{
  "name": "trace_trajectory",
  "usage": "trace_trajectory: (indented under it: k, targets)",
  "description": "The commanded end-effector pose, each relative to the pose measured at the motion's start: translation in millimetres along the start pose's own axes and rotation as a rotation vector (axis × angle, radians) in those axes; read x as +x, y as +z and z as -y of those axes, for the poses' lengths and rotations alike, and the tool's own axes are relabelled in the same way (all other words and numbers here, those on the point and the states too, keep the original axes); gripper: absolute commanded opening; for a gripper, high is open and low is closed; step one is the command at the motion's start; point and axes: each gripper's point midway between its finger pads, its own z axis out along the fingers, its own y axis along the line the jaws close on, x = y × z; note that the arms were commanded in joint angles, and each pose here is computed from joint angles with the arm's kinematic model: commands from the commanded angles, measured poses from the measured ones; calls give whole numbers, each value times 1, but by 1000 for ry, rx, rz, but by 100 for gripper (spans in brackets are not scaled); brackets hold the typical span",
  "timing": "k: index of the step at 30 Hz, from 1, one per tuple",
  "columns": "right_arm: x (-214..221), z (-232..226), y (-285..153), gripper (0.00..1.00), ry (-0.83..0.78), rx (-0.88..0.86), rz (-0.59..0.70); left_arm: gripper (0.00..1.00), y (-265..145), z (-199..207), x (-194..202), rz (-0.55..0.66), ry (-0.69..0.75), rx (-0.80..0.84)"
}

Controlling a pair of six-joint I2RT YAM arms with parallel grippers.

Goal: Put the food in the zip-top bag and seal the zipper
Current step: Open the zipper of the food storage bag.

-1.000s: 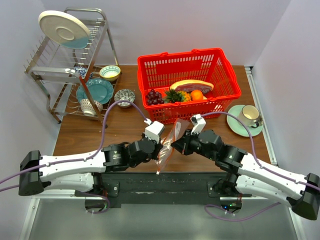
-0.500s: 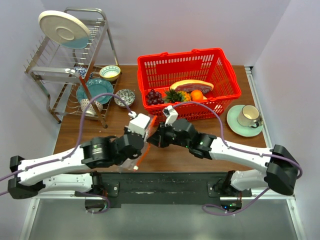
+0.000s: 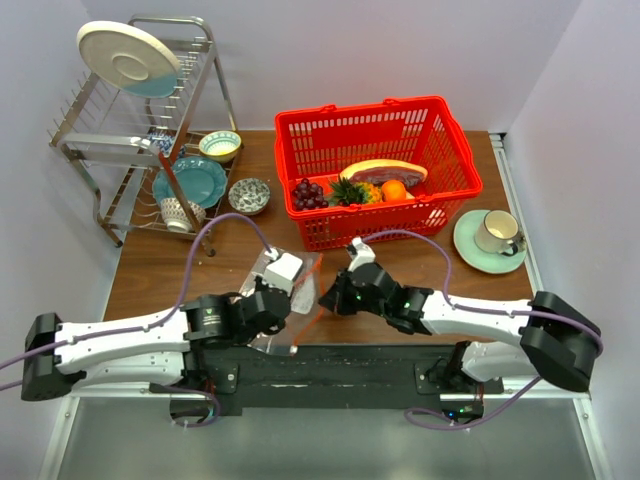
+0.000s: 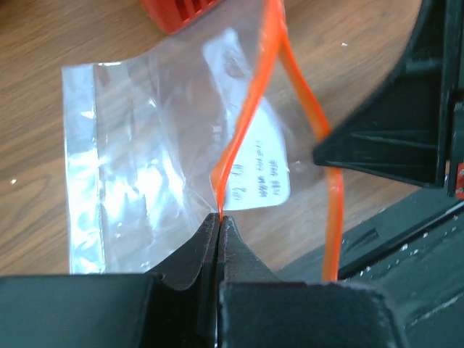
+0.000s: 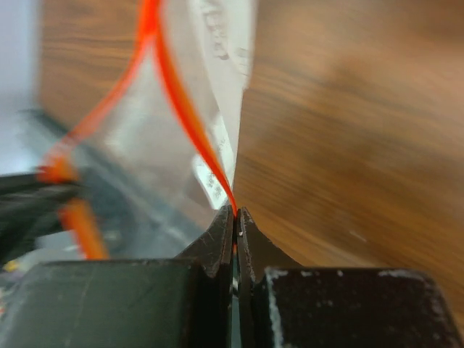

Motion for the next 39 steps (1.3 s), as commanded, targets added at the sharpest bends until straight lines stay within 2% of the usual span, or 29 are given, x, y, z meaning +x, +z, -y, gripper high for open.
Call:
trace_trajectory:
  k: [1, 4, 9, 13, 16, 21, 26, 32, 39]
  targets:
    - [1, 39, -10, 0, 65, 130, 69, 0, 9, 19, -30, 107, -95, 26]
    - [11, 56, -13, 15, 60, 172, 51, 0, 15, 25, -28, 113, -90, 45]
    - [15, 51, -19, 21, 17, 144, 25, 0, 17, 30, -27, 123, -84, 77]
    - [8, 33, -29, 43, -42, 75, 33, 0, 16, 44, -29, 145, -84, 163]
    - [2, 29, -40, 43, -77, 77, 33, 0, 15, 52, -31, 166, -91, 213]
    - [-19, 8, -65, 31, -76, -8, 112, 0, 20, 61, -28, 152, -83, 238]
    - [-30, -14, -76, 0, -50, -112, 156, 0, 24, 69, -26, 137, -74, 256]
    - [-26, -39, -62, 0, -66, -182, 93, 0, 25, 72, -27, 135, -79, 265]
    - [-27, -42, -40, 0, -66, -149, 80, 0, 23, 76, -30, 139, -85, 283]
